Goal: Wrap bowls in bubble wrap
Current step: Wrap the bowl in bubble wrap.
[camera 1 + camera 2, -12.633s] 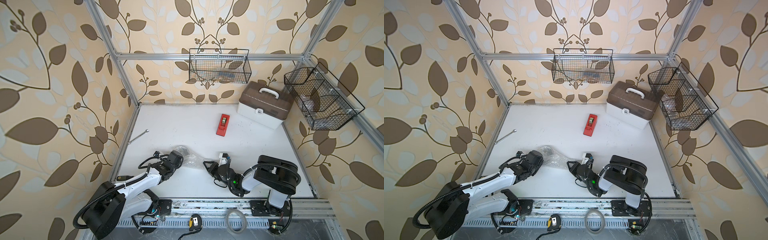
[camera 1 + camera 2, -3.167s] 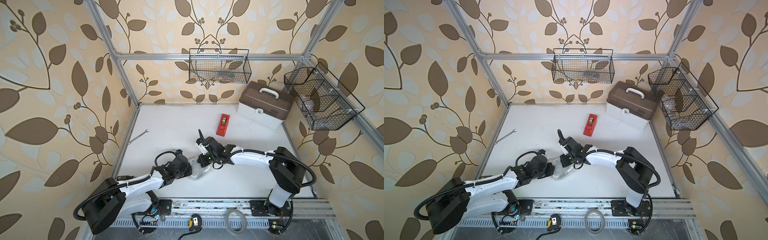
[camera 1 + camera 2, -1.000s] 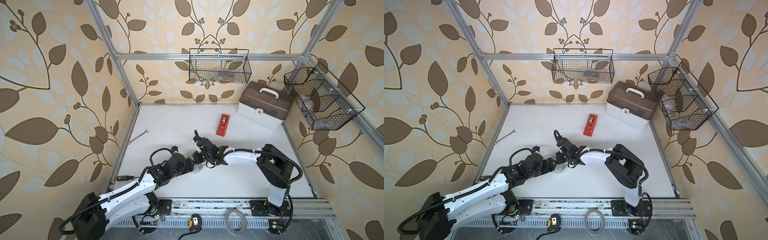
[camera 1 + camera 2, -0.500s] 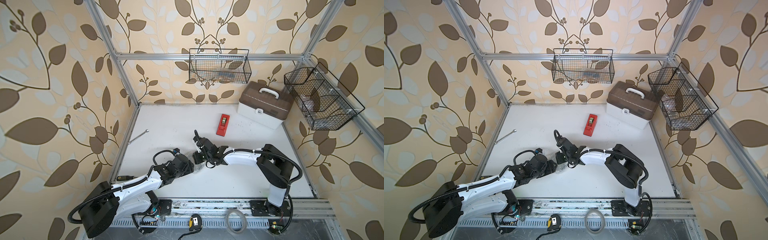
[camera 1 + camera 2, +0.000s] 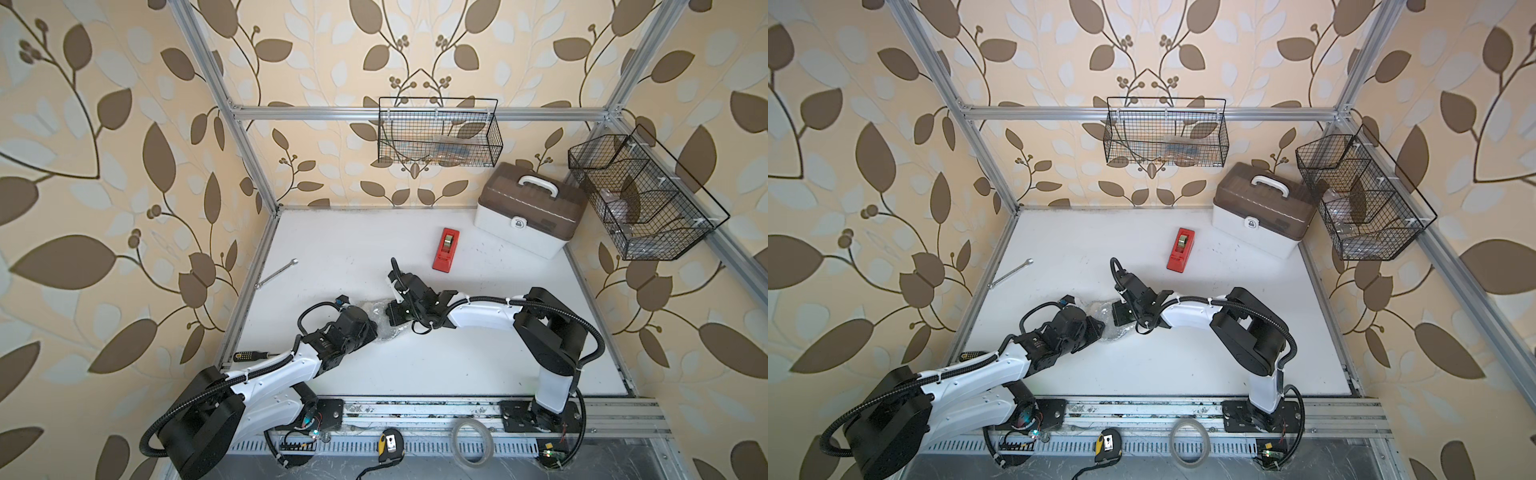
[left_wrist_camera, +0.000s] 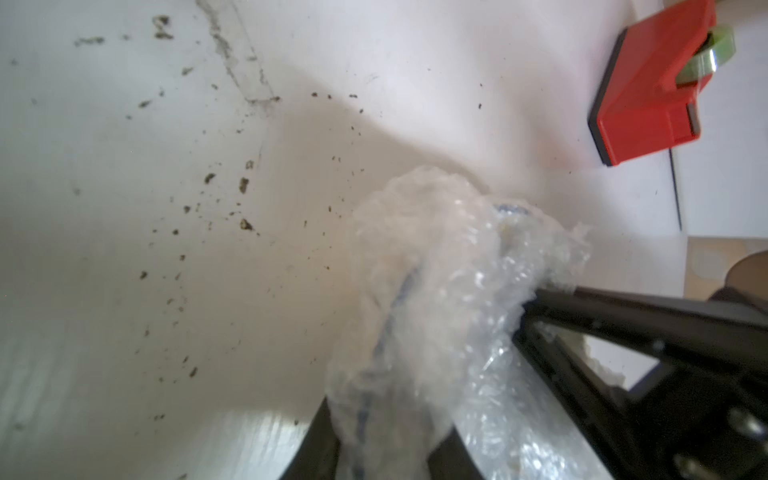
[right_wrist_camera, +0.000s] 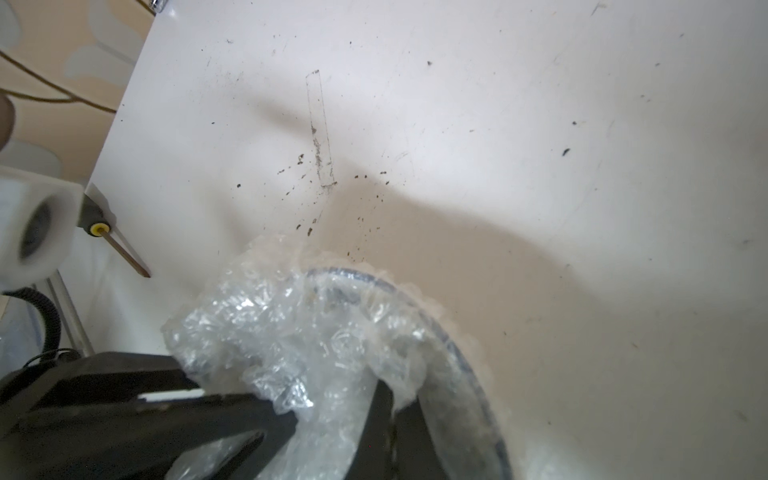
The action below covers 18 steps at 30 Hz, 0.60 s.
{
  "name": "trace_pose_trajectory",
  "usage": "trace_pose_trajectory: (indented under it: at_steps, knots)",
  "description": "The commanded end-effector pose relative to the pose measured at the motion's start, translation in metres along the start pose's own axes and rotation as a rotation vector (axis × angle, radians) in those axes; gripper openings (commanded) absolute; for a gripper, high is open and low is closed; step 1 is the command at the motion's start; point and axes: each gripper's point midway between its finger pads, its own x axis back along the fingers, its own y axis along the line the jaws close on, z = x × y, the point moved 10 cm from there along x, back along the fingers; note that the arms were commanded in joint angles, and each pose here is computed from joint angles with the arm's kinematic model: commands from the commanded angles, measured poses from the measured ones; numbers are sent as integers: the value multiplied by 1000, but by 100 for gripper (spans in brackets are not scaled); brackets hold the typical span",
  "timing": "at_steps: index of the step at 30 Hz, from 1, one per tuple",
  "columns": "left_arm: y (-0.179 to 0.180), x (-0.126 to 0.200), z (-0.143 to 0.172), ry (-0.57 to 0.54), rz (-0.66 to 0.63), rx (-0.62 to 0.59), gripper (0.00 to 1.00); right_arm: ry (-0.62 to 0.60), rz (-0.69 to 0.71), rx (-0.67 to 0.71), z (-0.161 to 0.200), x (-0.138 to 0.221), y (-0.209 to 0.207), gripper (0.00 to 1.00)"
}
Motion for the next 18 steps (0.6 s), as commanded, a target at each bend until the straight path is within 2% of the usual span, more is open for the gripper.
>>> trace_pose_trajectory:
  at_steps: [1, 3, 10, 18]
  knots:
    - [26, -9, 6, 23, -155, -16, 12, 26, -15, -22, 0, 7, -3, 0]
    - [25, -10, 7, 41, -160, -20, 0, 12, -57, -25, -7, 13, 1, 1]
    - [21, -8, 8, 66, -149, -28, 0, -24, -134, -43, -29, 25, 1, 6]
    - [26, -1, 11, 92, -162, -48, 0, -35, -119, -71, -41, 25, -15, 11]
